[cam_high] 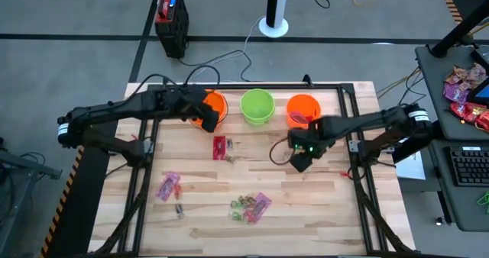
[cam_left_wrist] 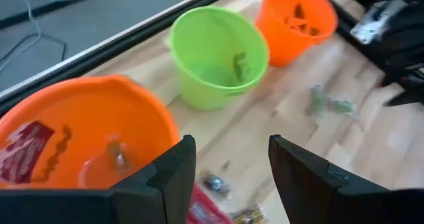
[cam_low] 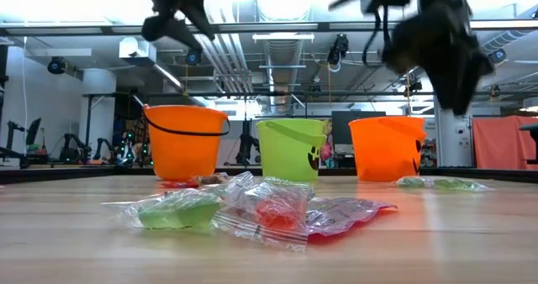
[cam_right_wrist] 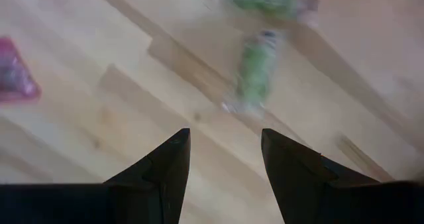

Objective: Sort candy by brand, put in halloween buckets
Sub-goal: Put the green gummy into the left orange bucket

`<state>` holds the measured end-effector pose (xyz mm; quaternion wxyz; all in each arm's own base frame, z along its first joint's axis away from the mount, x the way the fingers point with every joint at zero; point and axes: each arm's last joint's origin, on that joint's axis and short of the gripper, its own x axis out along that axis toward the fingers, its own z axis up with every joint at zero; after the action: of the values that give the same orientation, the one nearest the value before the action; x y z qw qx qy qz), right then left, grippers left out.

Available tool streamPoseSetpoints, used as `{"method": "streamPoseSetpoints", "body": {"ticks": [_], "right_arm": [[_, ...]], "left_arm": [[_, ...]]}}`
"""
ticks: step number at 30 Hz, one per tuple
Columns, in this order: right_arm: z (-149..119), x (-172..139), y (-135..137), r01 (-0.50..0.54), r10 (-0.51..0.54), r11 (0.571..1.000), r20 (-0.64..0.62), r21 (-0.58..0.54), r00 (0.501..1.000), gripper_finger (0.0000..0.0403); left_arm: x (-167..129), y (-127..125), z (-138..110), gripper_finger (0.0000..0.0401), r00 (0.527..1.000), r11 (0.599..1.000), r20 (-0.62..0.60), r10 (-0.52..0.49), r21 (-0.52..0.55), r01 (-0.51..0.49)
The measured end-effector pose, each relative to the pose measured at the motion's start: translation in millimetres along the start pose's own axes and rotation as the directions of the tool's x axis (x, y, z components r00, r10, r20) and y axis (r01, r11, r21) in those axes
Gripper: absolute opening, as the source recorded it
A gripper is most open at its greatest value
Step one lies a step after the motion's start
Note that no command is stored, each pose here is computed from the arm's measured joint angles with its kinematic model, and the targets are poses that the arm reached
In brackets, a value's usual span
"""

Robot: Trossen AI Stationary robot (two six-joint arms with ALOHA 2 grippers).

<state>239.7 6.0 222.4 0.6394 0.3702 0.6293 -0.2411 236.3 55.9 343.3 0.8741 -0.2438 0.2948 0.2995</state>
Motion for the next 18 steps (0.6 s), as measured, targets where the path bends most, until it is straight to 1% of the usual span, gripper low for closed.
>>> {"method": "streamPoseSetpoints", "body": {"ticks": [3,6,9,12,14,18], "right_arm": [[1,32,-8,-0.025,0.024,0.999,0.024,0.027,0.999,0.0178],[-1,53,-17,-0.004,0.002,0.998,0.035,0.055,0.999,0.0178],[-4,63,-23,0.038,-0.041,0.998,0.067,0.047,0.997,0.0178],[-4,69,-26,0.045,-0.048,0.999,0.101,0.031,0.994,0.0172],[-5,72,-28,0.053,-0.055,0.998,0.101,0.020,0.993,0.0157],[-4,81,-29,0.031,-0.030,1.000,0.116,-0.004,0.993,0.0105]], "left_arm": [[-7,-12,0,0.0171,1.000,1.000,0.030,-0.007,0.027,0.006],[-10,-18,-1,0.0171,0.999,0.999,0.038,-0.019,0.041,0.018],[-13,-21,0,0.0171,0.998,0.999,0.049,-0.034,0.042,0.032],[-13,-21,1,0.0171,0.998,0.999,0.050,-0.037,0.042,0.034],[-14,-22,2,0.0171,0.997,0.998,0.060,-0.044,0.040,0.042],[-11,-25,2,0.0171,0.994,0.997,0.083,-0.069,0.042,0.065]]}}
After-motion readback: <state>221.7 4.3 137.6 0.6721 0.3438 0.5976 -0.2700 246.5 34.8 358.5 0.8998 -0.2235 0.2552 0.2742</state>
